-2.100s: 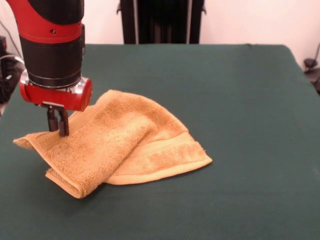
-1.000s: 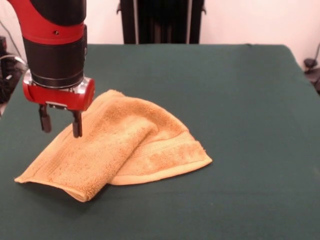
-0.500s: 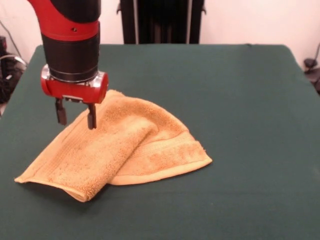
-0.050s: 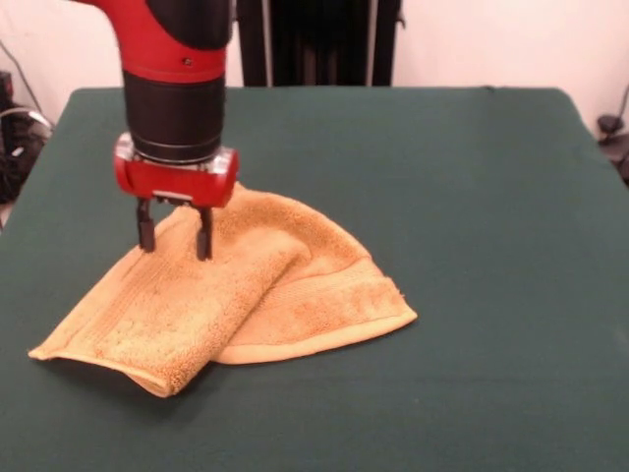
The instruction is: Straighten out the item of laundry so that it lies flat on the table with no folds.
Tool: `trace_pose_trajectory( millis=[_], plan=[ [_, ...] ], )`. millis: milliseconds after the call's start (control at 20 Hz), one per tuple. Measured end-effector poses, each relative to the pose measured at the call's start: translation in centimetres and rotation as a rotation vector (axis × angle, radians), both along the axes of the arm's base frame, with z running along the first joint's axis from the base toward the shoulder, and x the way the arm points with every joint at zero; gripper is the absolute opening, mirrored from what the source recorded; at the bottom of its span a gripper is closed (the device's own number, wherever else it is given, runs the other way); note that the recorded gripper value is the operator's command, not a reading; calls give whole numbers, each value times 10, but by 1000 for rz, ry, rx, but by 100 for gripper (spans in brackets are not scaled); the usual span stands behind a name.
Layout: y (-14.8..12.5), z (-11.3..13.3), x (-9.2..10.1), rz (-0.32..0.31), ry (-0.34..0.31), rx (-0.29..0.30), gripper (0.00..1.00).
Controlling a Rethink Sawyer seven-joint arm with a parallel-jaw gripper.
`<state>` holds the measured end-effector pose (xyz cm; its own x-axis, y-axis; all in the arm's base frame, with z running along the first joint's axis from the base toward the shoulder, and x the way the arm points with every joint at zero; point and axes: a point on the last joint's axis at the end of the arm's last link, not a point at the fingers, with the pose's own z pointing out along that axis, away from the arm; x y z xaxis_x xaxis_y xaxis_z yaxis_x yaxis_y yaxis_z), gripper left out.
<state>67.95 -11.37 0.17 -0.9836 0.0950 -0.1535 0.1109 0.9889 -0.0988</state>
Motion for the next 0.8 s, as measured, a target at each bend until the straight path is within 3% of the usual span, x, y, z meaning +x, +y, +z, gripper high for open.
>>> trace_pose_trajectory(
  millis=[450, 800],
  plan=[
    [45, -14, -7, 65, -55, -7, 100],
    [59, -28, -14, 88, -52, -14, 100]
  ],
)
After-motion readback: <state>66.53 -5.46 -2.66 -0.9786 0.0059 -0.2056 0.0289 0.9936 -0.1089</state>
